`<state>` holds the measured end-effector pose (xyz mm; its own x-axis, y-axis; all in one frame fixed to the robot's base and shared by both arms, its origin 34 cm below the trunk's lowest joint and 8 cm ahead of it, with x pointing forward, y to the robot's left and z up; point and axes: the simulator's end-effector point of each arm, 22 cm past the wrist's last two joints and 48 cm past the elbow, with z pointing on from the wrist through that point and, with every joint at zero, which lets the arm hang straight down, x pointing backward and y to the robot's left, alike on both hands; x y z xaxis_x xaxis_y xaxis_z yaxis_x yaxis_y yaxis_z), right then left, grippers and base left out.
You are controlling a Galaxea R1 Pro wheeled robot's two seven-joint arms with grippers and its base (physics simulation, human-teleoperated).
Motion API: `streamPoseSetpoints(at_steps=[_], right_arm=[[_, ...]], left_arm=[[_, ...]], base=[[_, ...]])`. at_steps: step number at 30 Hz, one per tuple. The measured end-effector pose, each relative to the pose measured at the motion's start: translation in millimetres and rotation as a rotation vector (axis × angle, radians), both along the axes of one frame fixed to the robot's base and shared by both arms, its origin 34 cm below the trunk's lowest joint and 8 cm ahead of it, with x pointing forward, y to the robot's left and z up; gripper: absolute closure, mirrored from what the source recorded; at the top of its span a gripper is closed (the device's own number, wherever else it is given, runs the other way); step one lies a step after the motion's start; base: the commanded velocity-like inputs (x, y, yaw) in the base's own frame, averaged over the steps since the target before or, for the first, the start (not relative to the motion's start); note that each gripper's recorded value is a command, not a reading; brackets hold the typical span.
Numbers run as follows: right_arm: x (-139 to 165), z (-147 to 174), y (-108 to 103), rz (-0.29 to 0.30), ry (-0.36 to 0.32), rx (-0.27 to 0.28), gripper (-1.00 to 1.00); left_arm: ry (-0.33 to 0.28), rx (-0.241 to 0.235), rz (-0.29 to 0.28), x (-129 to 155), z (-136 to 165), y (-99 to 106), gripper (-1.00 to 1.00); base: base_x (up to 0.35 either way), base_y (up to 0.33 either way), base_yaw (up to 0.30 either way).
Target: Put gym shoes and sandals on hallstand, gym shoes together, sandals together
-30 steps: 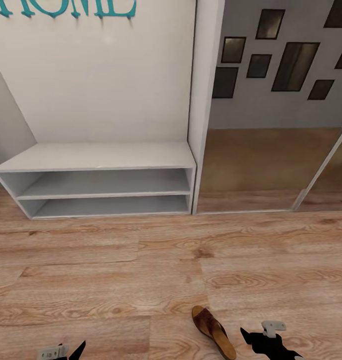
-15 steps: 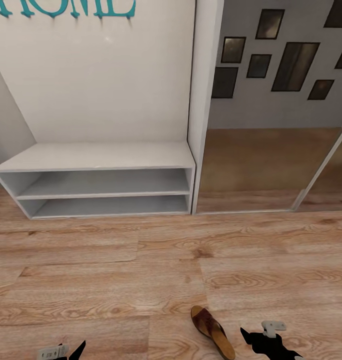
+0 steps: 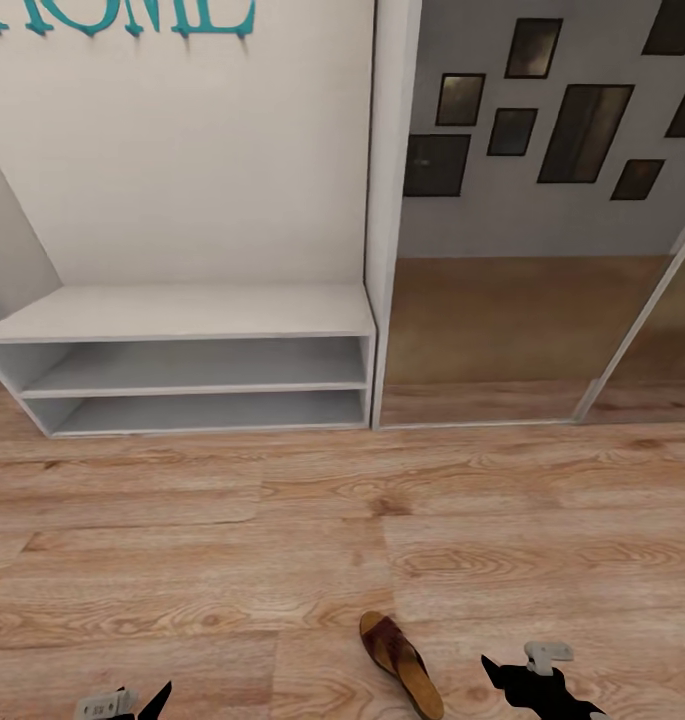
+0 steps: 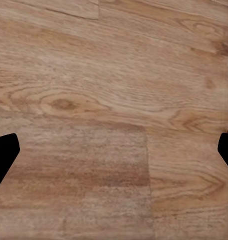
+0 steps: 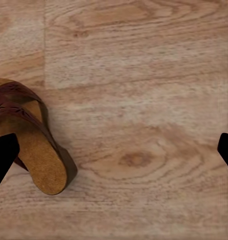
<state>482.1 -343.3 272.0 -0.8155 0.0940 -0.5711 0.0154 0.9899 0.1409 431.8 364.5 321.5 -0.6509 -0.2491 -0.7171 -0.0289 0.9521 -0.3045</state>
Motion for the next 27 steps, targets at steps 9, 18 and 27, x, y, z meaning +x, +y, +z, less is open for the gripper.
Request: streamPoseSetpoints(at_steps=[9,18,27], right_arm=[[0.0,0.0,0.0,0.000,0.000,0.000,-1.00],[0.0,0.0,0.0,0.000,0.000,0.000,-1.00],[0.0,0.0,-0.1,0.000,0.000,0.000,-1.00]], left_arm=[[0.000,0.000,0.001,0.0,0.1,0.4,-1.00],[0.000,0.000,0.001,0.0,0.1,0.4,-1.00],[0.000,0.000,0.001,0.1,0.1,0.3,-1.00]], base=[[0.000,-0.016,0.184],[0.000,-0.001,0.268],[0.000,0.000,0.118]])
